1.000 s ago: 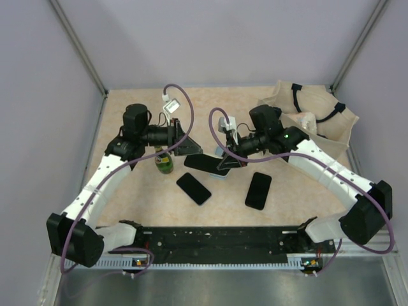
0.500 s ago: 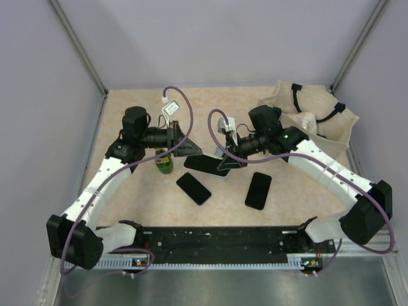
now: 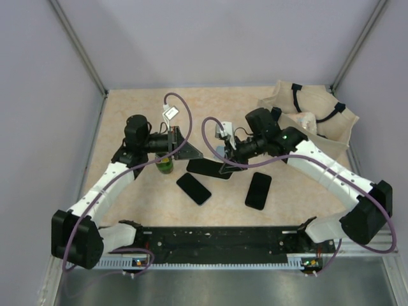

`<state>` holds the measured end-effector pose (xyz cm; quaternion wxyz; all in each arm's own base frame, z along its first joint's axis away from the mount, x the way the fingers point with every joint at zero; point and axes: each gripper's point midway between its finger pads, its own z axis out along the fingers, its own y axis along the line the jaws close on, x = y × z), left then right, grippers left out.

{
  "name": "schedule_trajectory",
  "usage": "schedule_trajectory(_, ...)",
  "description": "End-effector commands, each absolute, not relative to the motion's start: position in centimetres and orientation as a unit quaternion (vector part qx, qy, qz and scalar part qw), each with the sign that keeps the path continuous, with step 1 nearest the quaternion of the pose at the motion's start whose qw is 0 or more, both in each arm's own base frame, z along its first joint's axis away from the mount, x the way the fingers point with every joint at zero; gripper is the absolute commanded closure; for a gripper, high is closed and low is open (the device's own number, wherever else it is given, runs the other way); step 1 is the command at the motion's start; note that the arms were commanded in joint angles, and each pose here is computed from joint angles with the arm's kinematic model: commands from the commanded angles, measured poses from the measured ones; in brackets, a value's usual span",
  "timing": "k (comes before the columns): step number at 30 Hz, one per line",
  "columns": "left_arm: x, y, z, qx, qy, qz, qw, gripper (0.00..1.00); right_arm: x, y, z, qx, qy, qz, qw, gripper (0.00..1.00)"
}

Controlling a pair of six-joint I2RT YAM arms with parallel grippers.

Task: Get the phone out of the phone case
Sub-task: Remove the phone case from the phone.

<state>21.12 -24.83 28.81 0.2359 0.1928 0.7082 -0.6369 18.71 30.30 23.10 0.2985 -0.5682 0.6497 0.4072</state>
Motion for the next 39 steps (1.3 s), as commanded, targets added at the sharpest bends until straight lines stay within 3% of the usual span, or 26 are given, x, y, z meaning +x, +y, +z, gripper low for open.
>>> schedule_trajectory(1, 22.2, -25.4, 29.2, 0.141, 0.709, -0.656, 0.219, 1.00, 18.9, 32.4, 29.4, -0.612, 0.561, 0.394, 0.394, 1.00)
schedule_trajectory(18, 24.3, -25.8, 26.0, 0.046, 0.738, -0.658, 0.145, 1.00, 19.0, 32.9, 31.5, -0.641, 0.540, 0.343, 0.423, 1.00)
schedule_trajectory(33, 26.0, -25.5, 23.8, -0.005, 0.769, -0.625, 0.133, 1.00, 19.4, 33.2, 32.0, -0.653, 0.536, 0.311, 0.436, 1.00)
schedule_trajectory(39, 26.7, -25.3, 23.9, 0.012, 0.778, -0.606, 0.163, 1.00, 19.3, 33.2, 31.8, -0.654, 0.537, 0.312, 0.432, 1.00)
